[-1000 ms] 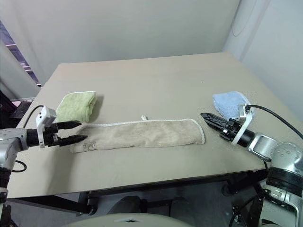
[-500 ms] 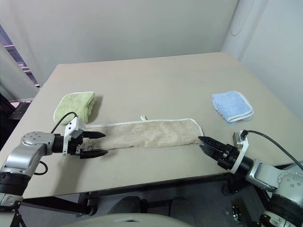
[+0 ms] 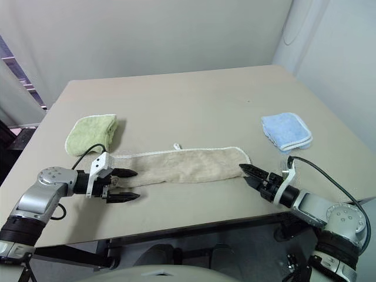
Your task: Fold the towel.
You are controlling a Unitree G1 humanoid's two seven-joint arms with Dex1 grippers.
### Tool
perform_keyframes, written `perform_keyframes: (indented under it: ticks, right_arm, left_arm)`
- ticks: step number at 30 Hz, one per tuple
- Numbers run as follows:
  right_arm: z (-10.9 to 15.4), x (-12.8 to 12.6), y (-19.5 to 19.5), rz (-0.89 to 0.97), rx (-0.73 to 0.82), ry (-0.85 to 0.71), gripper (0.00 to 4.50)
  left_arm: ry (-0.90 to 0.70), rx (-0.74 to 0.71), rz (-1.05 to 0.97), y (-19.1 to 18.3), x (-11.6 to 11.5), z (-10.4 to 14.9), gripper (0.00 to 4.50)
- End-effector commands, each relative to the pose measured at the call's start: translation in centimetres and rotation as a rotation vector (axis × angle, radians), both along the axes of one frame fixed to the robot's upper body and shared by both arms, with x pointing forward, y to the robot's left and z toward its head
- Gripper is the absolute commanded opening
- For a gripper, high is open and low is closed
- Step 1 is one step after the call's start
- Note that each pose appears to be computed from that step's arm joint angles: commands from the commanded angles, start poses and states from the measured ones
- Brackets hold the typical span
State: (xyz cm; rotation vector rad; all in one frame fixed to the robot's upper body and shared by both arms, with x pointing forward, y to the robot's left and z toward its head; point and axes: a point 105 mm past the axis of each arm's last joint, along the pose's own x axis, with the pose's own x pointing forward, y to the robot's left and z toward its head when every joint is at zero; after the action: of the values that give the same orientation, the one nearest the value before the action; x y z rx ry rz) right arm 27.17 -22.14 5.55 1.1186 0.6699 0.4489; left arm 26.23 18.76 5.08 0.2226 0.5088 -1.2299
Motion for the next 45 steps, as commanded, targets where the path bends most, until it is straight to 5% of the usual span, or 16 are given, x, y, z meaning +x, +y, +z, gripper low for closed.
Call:
perform_keyframes:
  ticks: [1,5,15,22,30,37,45]
  right_arm:
    - [0.4,1.2,-1.1,-0.055,-0.046,-0.013,3.9]
    - [0.2,1.1,-0.9,-0.047,-0.056,-0.008,3.3]
    - [0.9,0.6,-2.2,-0.074,-0.053,-0.039,0.01]
    - [1.0,-2.3,-6.9,-0.15,-0.1,-0.02,0.01]
    - [5.4,-4.6,-12.6,-0.214,-0.199,-0.124,0.01]
    - [8.6,-2.9,-8.6,-0.011,-0.264,-0.256,0.01]
    - [9.4,-2.8,-2.7,0.294,-0.356,-0.34,0.01]
  left_arm:
    - [-0.049,0.007,0.003,0.1,0.3,0.9,4.5]
    - [-0.053,0.011,0.018,0.3,0.3,0.8,4.5]
    - [-0.062,0.037,0.045,1.2,0.7,0.9,4.5]
    - [-0.061,0.042,0.052,1.5,0.9,0.8,4.5]
    - [-0.057,0.055,0.057,2.1,1.0,0.5,4.5]
    - [-0.062,0.056,0.048,2.0,1.4,0.5,4.5]
    - [-0.06,0.077,0.061,2.6,1.4,0.2,4.5]
